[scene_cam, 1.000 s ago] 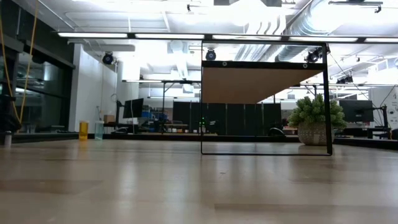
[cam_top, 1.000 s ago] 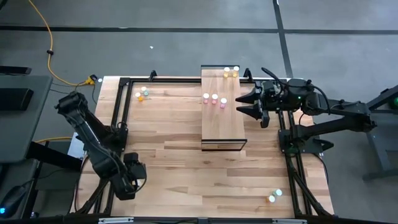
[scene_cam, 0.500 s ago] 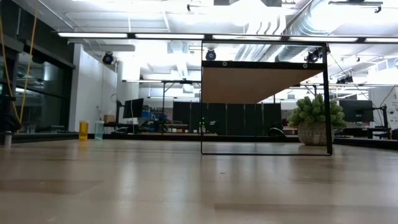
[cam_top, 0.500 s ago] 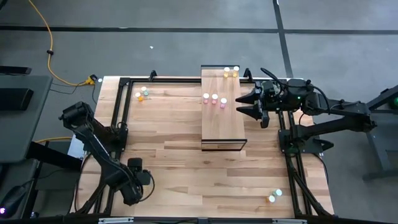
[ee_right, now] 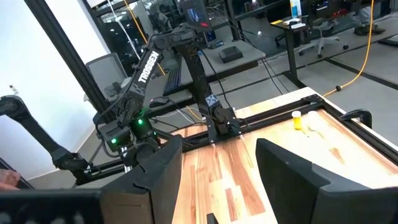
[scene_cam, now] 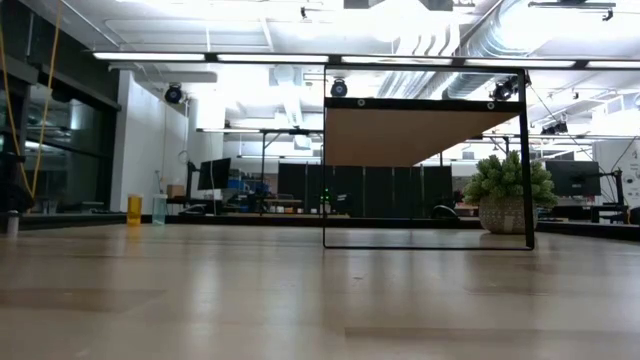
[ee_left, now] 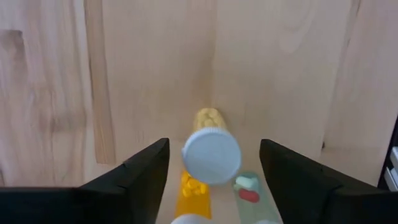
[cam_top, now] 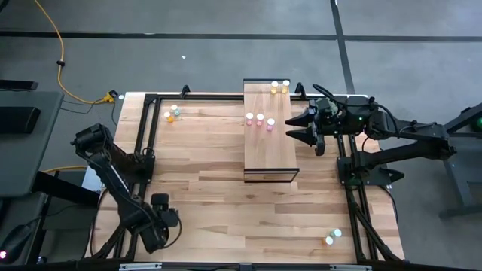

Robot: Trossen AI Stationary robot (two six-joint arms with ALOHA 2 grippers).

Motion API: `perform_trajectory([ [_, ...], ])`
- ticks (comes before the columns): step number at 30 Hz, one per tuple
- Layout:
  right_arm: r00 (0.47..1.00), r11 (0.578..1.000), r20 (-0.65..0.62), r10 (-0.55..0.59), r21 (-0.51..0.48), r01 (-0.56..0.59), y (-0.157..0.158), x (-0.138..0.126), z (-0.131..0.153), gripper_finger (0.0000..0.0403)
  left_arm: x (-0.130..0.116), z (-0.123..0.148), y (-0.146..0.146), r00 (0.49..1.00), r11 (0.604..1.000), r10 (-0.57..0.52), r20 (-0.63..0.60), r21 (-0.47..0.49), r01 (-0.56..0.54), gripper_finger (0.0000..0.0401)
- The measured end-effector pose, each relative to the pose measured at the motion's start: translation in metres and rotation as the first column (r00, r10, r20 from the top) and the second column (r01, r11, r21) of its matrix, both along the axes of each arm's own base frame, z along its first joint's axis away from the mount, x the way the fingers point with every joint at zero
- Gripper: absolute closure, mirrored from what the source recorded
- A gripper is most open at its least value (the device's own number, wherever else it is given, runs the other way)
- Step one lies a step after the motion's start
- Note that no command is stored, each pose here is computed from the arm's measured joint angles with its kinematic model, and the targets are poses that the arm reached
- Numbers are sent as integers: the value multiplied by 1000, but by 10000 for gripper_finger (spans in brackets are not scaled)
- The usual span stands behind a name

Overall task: Pick and place medicine bottles onto shelf by color
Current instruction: Put the yellow pill bottle on the shelf aligned with the other yellow pill bottles

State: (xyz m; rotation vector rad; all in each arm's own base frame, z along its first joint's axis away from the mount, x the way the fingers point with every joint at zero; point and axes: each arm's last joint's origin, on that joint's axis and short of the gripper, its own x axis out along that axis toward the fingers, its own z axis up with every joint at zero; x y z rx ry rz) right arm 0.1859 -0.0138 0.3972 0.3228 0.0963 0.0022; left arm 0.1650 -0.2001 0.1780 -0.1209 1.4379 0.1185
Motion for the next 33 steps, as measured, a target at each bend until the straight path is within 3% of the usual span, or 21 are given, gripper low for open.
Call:
perform_trajectory([
  [7,1000,1000,0,0,0,0,0,0,0,206,1,0,1,999,999,2,40,32,-3,194],
  [13,1000,1000,0,0,0,0,0,0,0,206,-4,-8,4,1000,1000,2,-16,17,-1,207],
  [22,1000,1000,-1,0,3,0,0,0,0,206,-2,-7,5,1000,1000,5,-3,18,-5,234],
  [33,1000,1000,-2,-3,28,3,0,0,0,206,2,-7,1,998,1000,8,63,-3,-8,237],
])
